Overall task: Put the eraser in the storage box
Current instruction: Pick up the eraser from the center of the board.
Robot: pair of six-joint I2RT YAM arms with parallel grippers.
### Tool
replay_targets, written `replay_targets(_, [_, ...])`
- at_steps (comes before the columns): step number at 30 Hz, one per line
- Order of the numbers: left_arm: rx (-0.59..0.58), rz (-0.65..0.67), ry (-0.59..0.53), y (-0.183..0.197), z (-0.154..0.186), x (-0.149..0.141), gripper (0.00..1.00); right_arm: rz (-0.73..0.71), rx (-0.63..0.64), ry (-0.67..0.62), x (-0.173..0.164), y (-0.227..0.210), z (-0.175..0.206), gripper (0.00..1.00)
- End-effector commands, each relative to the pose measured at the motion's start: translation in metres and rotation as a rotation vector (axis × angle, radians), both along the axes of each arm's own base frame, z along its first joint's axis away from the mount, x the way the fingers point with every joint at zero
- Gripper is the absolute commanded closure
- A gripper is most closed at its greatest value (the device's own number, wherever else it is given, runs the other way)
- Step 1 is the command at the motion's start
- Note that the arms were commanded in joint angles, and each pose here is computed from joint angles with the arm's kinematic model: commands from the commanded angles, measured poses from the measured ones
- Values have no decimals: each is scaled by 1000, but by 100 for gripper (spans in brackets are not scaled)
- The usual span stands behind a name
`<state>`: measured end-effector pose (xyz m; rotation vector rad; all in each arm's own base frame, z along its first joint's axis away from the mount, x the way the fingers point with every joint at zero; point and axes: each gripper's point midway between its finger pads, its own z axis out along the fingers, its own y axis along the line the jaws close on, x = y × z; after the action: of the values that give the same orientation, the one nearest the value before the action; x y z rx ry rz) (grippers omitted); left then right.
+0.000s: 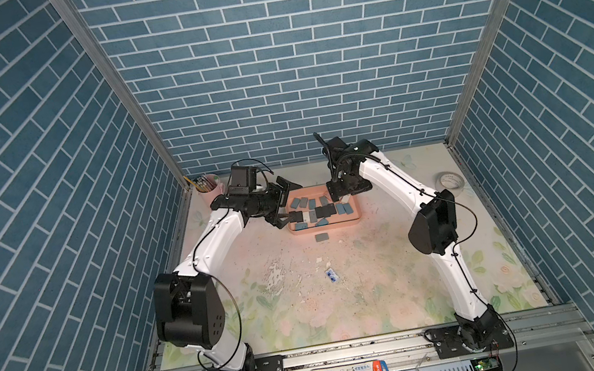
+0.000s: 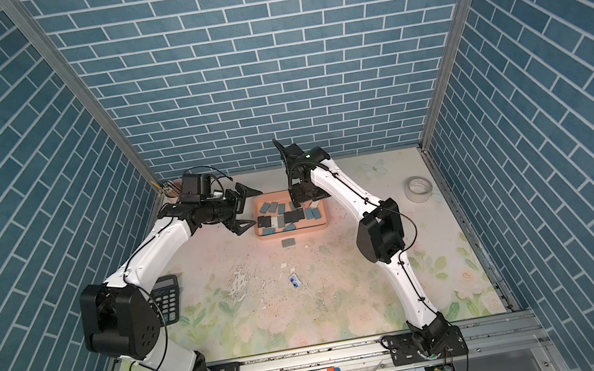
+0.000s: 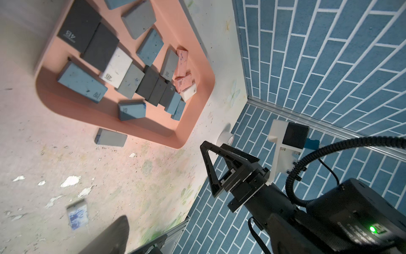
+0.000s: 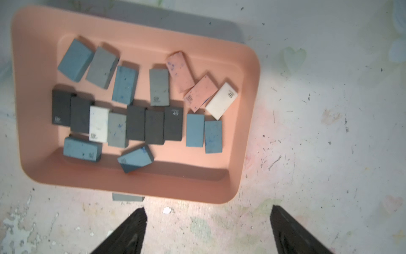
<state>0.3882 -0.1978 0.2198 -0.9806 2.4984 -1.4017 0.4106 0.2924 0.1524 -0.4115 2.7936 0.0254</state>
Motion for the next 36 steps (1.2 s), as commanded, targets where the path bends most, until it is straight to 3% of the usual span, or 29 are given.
replay_targets(1, [-25, 49, 22, 12, 0, -2, 0, -1, 15, -16, -26, 15, 12, 3])
replay_targets(6, [-82, 135, -1, 25, 20, 2, 1, 43, 23, -24, -62, 33, 6, 2])
replay_targets(15, [-188, 259, 30, 41, 17, 5, 0, 86, 25, 16, -93, 69, -38, 2])
replay_targets(27, [-176, 286, 45, 51, 13, 20, 0, -13, 15, 65, -87, 88, -109, 9])
replay_targets(36, [-162, 281, 70, 51, 3, 13, 0, -85, 47, 51, -65, 91, -128, 17])
